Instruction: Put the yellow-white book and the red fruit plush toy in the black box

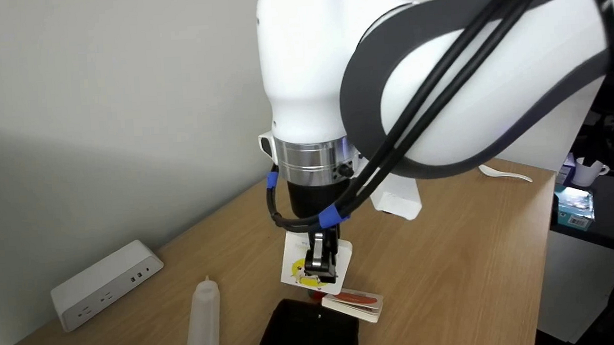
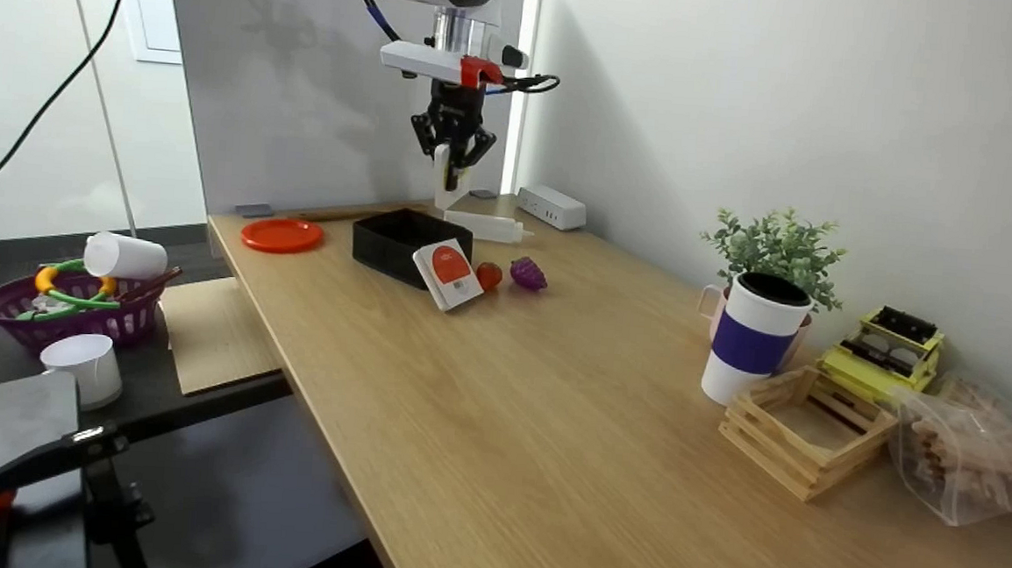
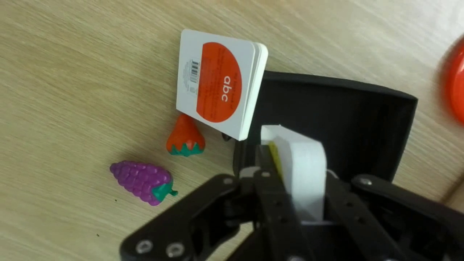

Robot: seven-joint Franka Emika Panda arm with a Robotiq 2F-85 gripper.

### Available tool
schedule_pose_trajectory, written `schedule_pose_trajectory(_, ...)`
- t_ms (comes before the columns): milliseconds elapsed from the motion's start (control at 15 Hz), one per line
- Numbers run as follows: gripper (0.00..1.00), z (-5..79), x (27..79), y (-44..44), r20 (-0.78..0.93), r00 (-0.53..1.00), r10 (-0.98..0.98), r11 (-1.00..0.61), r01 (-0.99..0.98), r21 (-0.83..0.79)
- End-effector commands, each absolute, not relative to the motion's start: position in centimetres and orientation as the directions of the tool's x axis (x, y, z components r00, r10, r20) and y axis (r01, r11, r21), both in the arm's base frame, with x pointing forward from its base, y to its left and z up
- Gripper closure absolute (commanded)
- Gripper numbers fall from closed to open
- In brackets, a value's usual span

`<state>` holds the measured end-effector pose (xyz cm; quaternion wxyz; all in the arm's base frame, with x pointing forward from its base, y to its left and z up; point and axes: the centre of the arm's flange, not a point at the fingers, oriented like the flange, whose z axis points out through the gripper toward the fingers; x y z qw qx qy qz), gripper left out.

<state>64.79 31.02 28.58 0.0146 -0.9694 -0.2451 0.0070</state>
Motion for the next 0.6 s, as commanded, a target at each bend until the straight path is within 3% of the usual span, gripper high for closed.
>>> schedule_pose_trajectory(0, 0.96, 28.7, 62.8, 30.0, -0.008, 0.856, 0.517, -0.854, 0.515, -0.072)
schedule_pose_trajectory(533, 0.96, 22.0, 64.3, 29.7, -0.111, 0.832, 0.543, -0.830, 0.512, -0.222)
